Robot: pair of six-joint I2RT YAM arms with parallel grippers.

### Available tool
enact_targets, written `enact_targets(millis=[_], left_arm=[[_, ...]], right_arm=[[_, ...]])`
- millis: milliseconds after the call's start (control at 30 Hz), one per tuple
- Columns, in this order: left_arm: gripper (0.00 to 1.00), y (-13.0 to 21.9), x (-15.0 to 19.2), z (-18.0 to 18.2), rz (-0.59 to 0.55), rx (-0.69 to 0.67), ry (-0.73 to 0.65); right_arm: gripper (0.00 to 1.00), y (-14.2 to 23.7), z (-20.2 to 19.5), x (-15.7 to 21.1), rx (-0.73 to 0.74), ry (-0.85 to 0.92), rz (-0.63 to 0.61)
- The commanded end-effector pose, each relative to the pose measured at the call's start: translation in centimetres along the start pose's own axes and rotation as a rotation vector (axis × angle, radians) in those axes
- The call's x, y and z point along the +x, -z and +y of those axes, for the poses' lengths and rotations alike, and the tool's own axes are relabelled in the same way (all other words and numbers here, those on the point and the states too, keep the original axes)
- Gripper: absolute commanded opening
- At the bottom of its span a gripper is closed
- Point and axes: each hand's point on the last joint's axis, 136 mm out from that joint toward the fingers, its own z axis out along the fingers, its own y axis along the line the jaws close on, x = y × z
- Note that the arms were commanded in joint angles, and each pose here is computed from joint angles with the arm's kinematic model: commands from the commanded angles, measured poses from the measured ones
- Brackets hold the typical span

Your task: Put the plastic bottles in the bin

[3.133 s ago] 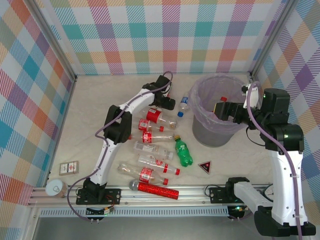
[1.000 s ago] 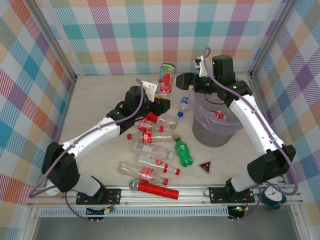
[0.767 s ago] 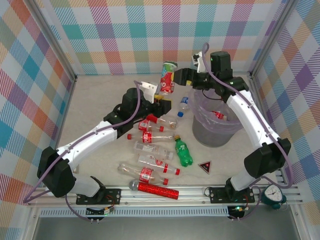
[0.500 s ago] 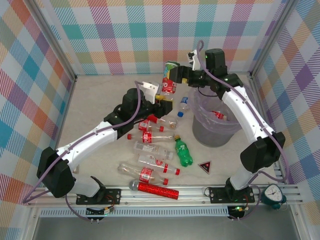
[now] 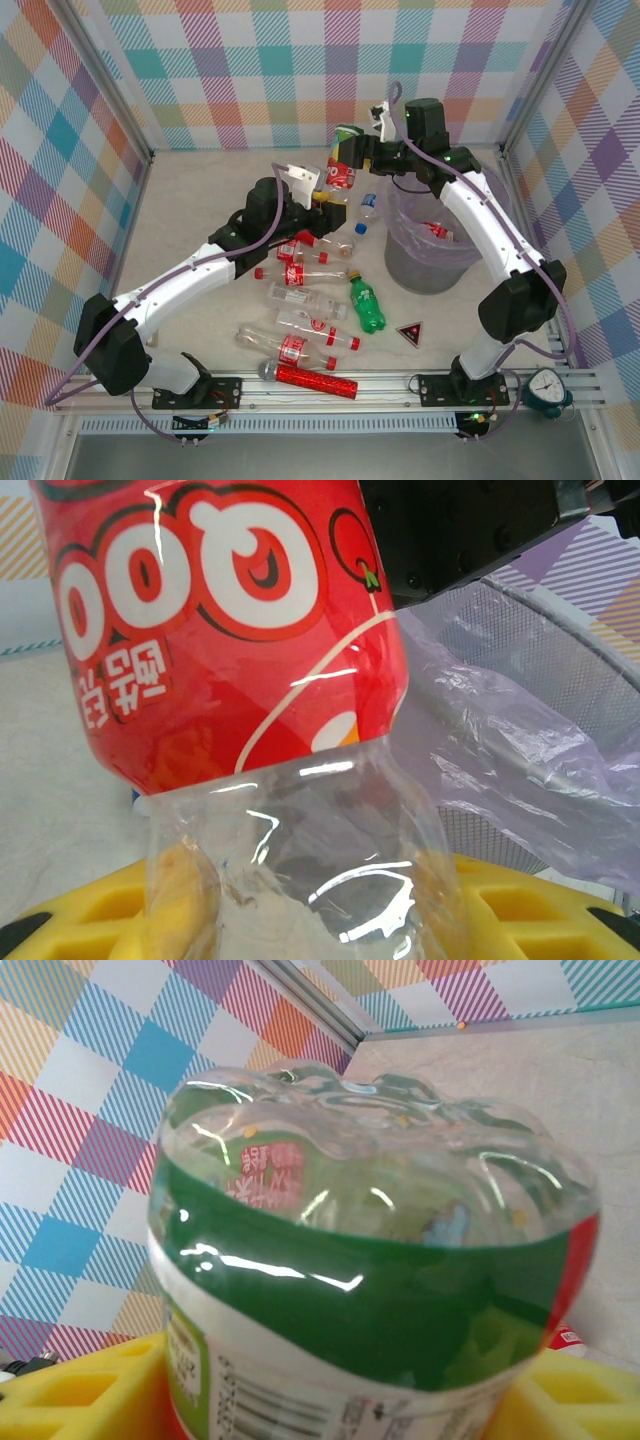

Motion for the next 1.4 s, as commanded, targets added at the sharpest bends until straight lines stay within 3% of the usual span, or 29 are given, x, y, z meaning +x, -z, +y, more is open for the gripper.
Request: enact_targets(millis=[0, 100, 233, 300, 500, 700, 1000, 1200, 1367], left_arm=[[0.12, 0.2, -1.5, -0.8, -0.048, 0.013, -0.006], [0.32, 0.5, -1.6, -0.7, -0.055, 0.005, 0.009], [0.84, 1.1, -1.6, -0.5, -0.058, -0.013, 0.018], [0.99, 1.5, -1.6, -0.4, -0.055, -0.026, 0.023], [1.0, 2.7, 0.5, 2.0, -0.014, -0.157, 0.164], [1.0, 4.2, 5.7, 6.0, 0.089, -0.389, 0.395], [0.91, 6.0, 10.5, 10.7, 0.115, -0.591, 0.611], [0.87, 6.5, 11.6, 12.7, 0.159, -0.661, 0.664], [0.86, 8.4, 12.7, 13.5, 0.212, -0.748, 0.625]], right_arm=[[0.64, 1.1, 2.1, -1.4, -0.028, 0.077, -0.051], [0.61, 1.3, 2.3, -1.6, -0.028, 0.09, -0.058], [0.59, 1.7, 2.7, -2.4, -0.022, 0.116, -0.084], [0.58, 2.2, 3.1, -3.3, -0.003, 0.144, -0.108], [0.57, 5.8, 5.0, -6.8, 0.082, 0.278, -0.22], [0.55, 13.2, 4.8, -10.0, 0.241, 0.363, -0.353], [0.52, 24.5, 1.6, -8.5, 0.674, 0.41, -0.495], [0.51, 23.8, -3.7, -3.4, 0.784, 0.276, -0.374], [0.51, 21.0, -7.7, 1.2, 0.766, 0.167, -0.265]])
